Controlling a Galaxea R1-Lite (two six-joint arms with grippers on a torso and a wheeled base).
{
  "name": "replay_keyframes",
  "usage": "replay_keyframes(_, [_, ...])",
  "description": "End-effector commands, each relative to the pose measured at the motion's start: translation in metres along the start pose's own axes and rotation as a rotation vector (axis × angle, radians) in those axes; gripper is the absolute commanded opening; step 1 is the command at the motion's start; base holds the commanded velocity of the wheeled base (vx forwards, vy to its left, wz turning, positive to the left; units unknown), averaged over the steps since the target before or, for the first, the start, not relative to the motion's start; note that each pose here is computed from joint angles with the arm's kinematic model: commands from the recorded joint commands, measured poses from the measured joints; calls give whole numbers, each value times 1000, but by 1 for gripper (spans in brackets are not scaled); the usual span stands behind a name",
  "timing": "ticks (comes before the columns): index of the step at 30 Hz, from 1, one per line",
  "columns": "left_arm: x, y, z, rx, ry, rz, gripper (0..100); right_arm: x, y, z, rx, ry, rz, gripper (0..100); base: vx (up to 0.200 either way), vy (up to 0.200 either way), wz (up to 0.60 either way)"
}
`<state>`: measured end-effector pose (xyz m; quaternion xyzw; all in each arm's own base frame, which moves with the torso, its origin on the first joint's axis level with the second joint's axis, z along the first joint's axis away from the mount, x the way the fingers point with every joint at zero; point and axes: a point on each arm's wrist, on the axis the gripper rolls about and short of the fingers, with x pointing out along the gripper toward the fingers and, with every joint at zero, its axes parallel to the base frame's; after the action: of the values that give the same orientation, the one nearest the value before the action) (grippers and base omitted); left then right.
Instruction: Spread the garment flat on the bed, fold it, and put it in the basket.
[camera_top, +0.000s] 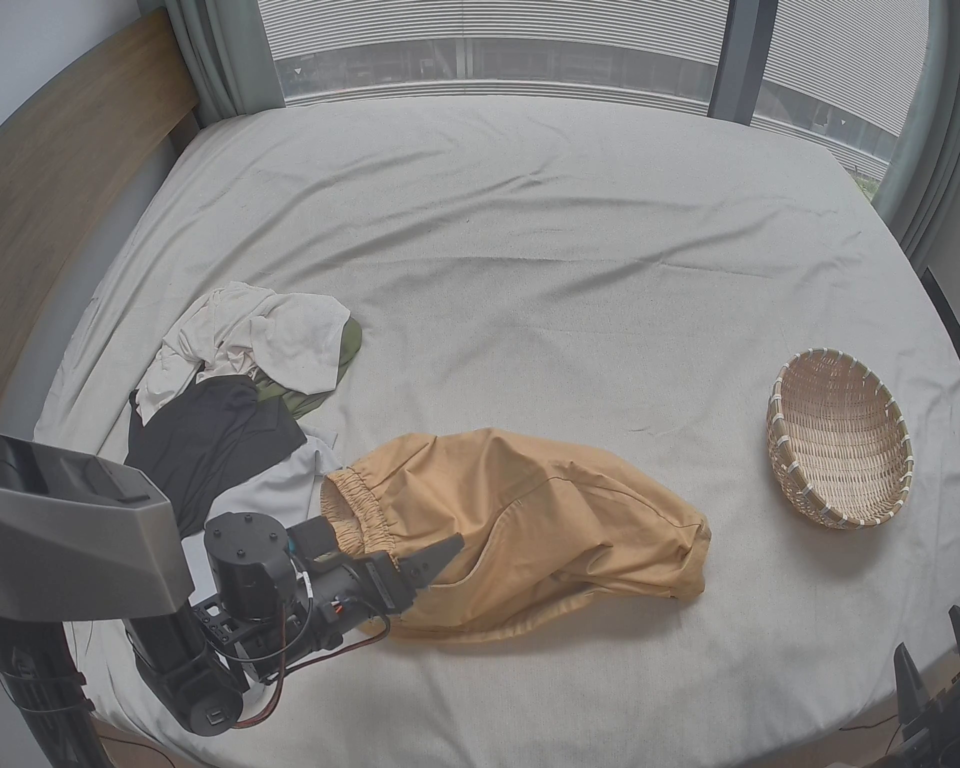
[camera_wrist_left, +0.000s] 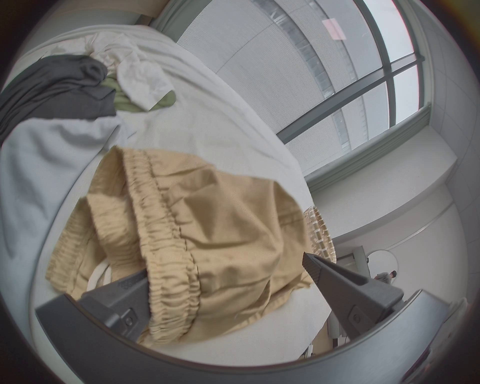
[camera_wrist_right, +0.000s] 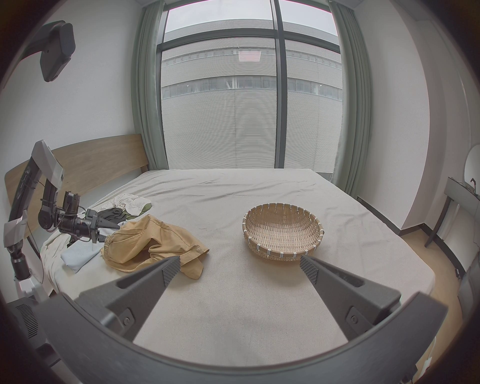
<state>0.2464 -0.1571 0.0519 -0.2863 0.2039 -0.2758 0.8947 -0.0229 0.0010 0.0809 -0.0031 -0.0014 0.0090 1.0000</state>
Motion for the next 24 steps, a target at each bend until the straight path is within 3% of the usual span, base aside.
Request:
replay_keyframes(1, [-1, -15, 23, 10, -94, -65, 100, 1, 0, -5, -1, 15, 0, 100, 0, 0, 0])
replay_keyframes(6, [-5, -11, 30, 13, -117, -49, 100, 1, 0, -5, 0, 13, 0, 100, 0, 0, 0])
replay_keyframes(11, [-7, 2, 10, 5, -33, 9, 100, 1, 0, -5, -1, 15, 0, 100, 0, 0, 0])
replay_keyframes(24, [1, 19, -18, -6, 73, 73, 100, 1, 0, -5, 0, 15, 0, 100, 0, 0, 0])
